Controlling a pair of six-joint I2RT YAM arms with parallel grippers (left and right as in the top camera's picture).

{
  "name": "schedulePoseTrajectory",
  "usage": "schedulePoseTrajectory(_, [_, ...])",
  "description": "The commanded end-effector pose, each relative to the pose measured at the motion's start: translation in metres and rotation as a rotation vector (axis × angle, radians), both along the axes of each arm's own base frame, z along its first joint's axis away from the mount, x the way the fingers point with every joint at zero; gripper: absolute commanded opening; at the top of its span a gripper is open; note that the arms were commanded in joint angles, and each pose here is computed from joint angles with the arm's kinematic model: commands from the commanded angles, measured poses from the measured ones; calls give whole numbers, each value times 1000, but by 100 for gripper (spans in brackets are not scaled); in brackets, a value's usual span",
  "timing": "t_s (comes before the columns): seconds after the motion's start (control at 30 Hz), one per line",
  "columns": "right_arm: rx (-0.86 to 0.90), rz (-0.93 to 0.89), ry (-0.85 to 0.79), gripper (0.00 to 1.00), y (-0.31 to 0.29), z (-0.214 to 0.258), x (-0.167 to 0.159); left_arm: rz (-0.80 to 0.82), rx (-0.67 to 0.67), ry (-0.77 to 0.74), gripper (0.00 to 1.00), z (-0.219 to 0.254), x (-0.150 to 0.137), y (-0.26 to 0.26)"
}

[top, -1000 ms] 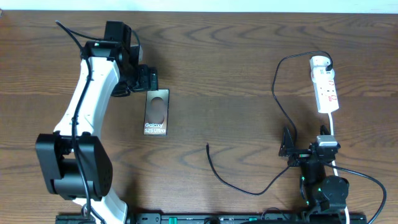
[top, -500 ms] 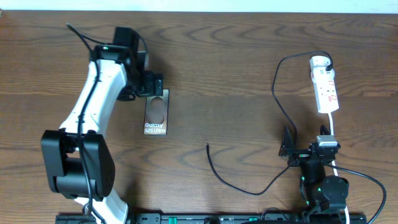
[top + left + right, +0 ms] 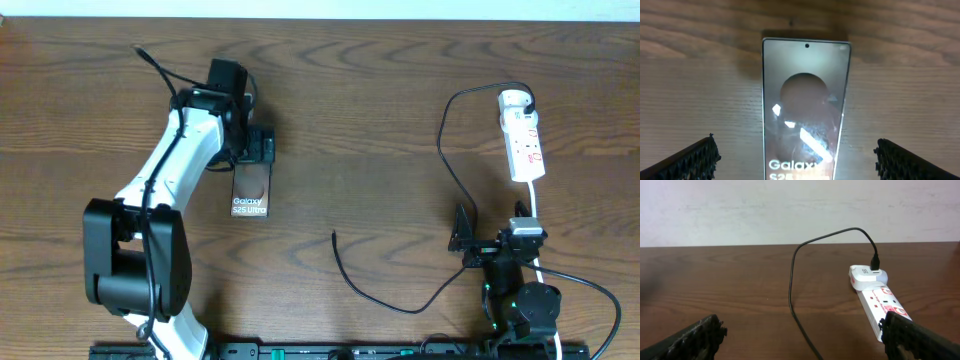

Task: Plug charger to phone and switch on socket
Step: 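Move the left gripper forward over the silver phone, then lower the left gripper and close it on the phone's long edges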

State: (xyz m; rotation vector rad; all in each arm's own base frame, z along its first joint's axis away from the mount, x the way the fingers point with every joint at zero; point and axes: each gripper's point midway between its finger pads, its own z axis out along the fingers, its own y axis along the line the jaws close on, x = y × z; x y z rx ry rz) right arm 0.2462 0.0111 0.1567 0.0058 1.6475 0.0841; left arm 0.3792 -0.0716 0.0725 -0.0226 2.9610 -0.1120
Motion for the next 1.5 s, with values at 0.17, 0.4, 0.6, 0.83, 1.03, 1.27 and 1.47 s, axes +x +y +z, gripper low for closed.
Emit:
schedulePoseTrajectory(0.17, [-3,-5,0,99,-1,0,0,30,23,47,98,-28,-8,6])
schedulePoseTrajectory(0.4, [-3,-5,0,99,-1,0,0,29,16,4,98,-32,1,4])
schedulePoseTrajectory(0.6, [-3,-5,0,99,-1,0,0,29,14,-12,98,-37,3,4])
schedulePoseTrajectory(0.83, [-3,-5,0,99,-1,0,0,11,15,-4,98,-39,0,-2])
schedulePoseTrajectory(1.03, [-3,-5,0,99,-1,0,0,-42,51,11,98,-45,-10,-11])
schedulePoseTrajectory(1.27, [-3,-6,0,99,-1,0,0,-23,88,3,98,-45,-9,-7])
schedulePoseTrajectory(1.47, [-3,-5,0,99,-1,0,0,-23,89,6,98,-48,-9,-7])
